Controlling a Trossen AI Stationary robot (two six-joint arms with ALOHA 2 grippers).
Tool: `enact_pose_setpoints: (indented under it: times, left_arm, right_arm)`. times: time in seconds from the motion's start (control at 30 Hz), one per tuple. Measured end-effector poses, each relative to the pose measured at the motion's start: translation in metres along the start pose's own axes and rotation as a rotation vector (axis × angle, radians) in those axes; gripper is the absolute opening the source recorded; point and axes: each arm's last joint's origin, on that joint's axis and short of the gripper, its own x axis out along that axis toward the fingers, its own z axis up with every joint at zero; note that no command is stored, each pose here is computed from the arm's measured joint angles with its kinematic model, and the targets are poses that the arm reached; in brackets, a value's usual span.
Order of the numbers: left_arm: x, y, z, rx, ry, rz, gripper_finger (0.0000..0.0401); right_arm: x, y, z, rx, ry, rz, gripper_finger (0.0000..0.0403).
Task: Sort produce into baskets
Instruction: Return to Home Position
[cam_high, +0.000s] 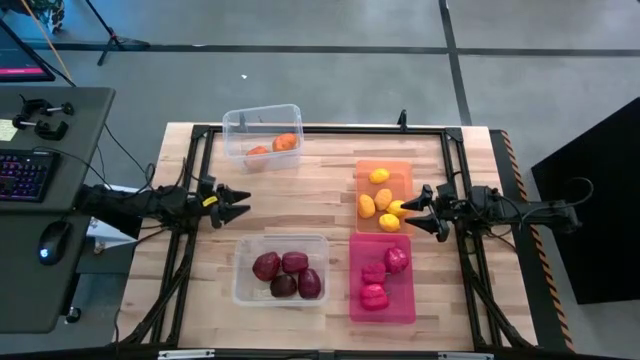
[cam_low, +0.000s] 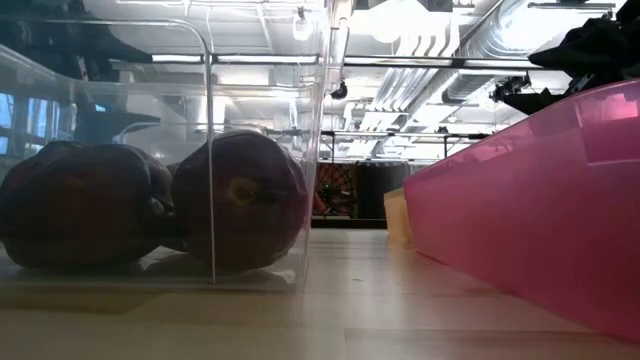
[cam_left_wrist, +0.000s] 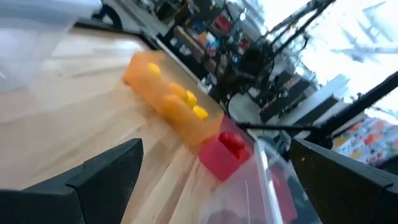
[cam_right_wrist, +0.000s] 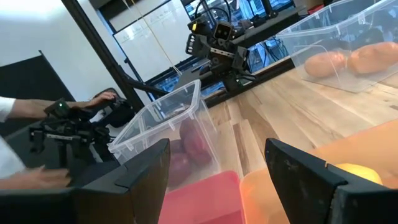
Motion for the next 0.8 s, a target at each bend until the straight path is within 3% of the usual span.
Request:
enact_pose_setpoints:
  times: [0.17, 0.47, 0.8]
  left_arm:
    - [-0.0008, 0.0005, 0.0054, 0.015, -0.058, 0.007, 0.039]
    - [-0.0008, 0.0019, 0.0045, 0.43, -0.048, 0.039, 0.039]
    - [-0.0007, 0.0024, 0.0052, 0.416, -0.058, 0.052, 0.039]
  right_arm:
    - [0.0, 0.0, 0.0, 0.0, 0.0, 0.0, 0.0252]
    - [0.0, 0.0, 0.0, 0.0, 0.0, 0.0, 0.0252]
    - [0.0, 0.0, -0.0001, 0.0, 0.0, 0.0, 0.0252]
